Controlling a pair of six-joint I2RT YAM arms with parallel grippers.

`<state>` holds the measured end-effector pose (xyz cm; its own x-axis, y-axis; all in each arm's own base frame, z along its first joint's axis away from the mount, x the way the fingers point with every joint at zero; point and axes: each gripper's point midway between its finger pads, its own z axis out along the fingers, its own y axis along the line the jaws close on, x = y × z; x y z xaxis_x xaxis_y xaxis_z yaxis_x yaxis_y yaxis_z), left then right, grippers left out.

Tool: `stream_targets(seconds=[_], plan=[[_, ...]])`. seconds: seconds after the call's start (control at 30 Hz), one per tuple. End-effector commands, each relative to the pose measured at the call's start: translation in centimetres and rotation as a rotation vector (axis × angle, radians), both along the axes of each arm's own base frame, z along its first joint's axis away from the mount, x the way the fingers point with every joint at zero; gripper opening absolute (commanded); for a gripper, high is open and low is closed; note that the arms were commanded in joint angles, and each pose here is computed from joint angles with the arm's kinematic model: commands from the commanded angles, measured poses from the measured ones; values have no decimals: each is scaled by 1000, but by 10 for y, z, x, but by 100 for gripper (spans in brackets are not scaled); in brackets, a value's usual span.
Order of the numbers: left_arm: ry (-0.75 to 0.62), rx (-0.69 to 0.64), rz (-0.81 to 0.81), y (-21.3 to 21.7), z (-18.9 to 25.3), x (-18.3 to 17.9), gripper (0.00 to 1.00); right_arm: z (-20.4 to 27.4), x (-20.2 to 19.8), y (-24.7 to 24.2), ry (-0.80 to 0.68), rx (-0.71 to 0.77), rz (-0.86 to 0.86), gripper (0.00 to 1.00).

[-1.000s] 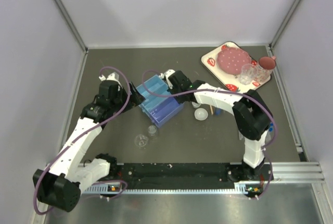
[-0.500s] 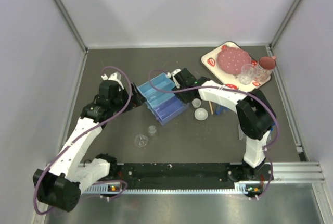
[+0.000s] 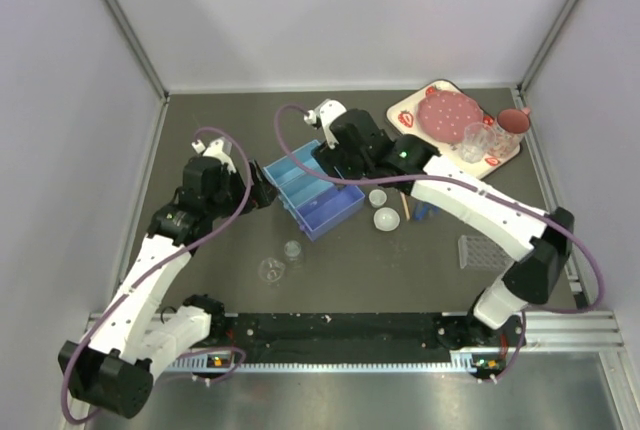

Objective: Organize the chemistry lab equipment

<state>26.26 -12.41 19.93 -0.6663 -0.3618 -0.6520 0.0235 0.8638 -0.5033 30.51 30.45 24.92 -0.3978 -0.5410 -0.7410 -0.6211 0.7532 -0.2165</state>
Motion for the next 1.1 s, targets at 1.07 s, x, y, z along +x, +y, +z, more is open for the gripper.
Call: stream_targets(seconds=[1.07], plan=[[-76,178,231,69,42,-3,98,-92,-225,150,522,157,222,55]])
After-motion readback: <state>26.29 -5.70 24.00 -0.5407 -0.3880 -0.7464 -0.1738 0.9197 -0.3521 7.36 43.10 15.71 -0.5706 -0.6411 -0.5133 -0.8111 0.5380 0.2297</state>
